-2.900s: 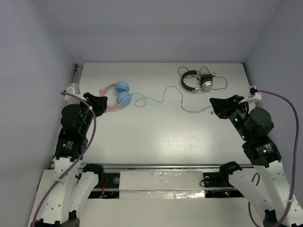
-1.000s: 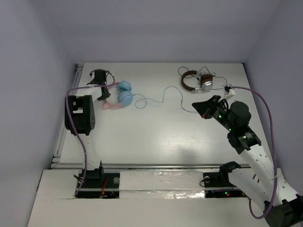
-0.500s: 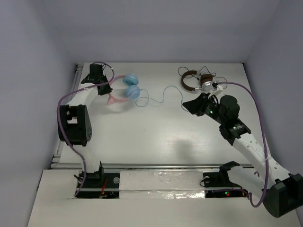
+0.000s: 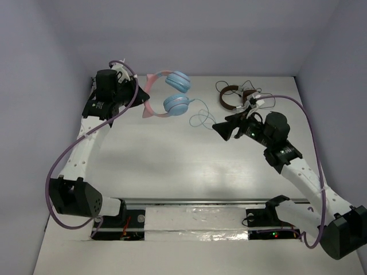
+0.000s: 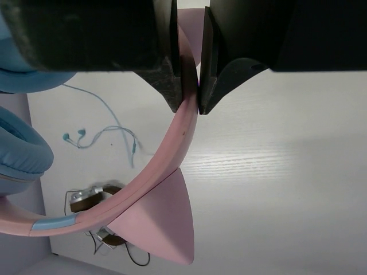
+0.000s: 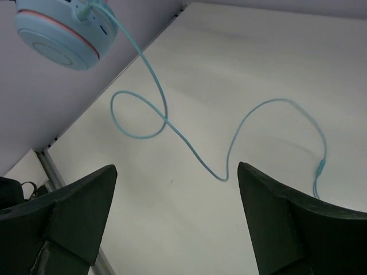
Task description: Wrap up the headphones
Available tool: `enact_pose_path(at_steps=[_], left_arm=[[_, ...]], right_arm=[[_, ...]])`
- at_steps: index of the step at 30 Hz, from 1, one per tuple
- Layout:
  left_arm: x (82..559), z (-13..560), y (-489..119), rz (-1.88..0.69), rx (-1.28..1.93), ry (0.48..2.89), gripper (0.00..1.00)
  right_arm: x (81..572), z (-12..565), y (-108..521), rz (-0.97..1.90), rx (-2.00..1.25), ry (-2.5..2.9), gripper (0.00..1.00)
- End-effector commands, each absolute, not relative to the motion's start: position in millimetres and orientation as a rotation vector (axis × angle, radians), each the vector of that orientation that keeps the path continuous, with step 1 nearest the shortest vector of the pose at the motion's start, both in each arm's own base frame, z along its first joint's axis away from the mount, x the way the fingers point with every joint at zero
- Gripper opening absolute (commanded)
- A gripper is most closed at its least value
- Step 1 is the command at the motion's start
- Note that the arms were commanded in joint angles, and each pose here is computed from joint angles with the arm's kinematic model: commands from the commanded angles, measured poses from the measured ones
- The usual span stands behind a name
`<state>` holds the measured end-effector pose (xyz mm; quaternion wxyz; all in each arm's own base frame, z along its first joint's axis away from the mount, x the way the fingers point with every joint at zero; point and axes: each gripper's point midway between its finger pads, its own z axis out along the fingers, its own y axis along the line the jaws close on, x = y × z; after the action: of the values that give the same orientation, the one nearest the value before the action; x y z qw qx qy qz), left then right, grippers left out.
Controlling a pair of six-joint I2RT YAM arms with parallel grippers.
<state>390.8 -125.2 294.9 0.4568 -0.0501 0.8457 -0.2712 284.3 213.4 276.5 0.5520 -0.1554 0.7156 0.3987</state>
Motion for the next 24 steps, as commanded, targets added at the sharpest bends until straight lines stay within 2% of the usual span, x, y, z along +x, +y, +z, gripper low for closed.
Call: enact_pose_path(at_steps=[1, 6, 10, 15, 24], left_arm=[[366, 330, -141, -0.813, -0.088, 2.022, 0.0], [346, 365, -146, -0.866, -0.046, 1.957, 0.0], [337, 392, -150, -0.904, -0.016, 1.902, 0.0], [318, 425, -156, -0.962, 0.025, 1.837, 0.0], [290, 473, -162, -1.051, 0.073, 1.714, 0.0]], right_arm=[[291, 319, 222, 0.881, -0.446, 1.545, 0.93], [278, 303, 254, 1.007, -0.585, 1.57, 0.92], [261, 310, 264, 1.125, -0.607, 1.475, 0.82], [286, 306, 262, 1.041, -0.542, 1.512, 0.82], [303, 288, 267, 1.046, -0.488, 1.527, 0.83]])
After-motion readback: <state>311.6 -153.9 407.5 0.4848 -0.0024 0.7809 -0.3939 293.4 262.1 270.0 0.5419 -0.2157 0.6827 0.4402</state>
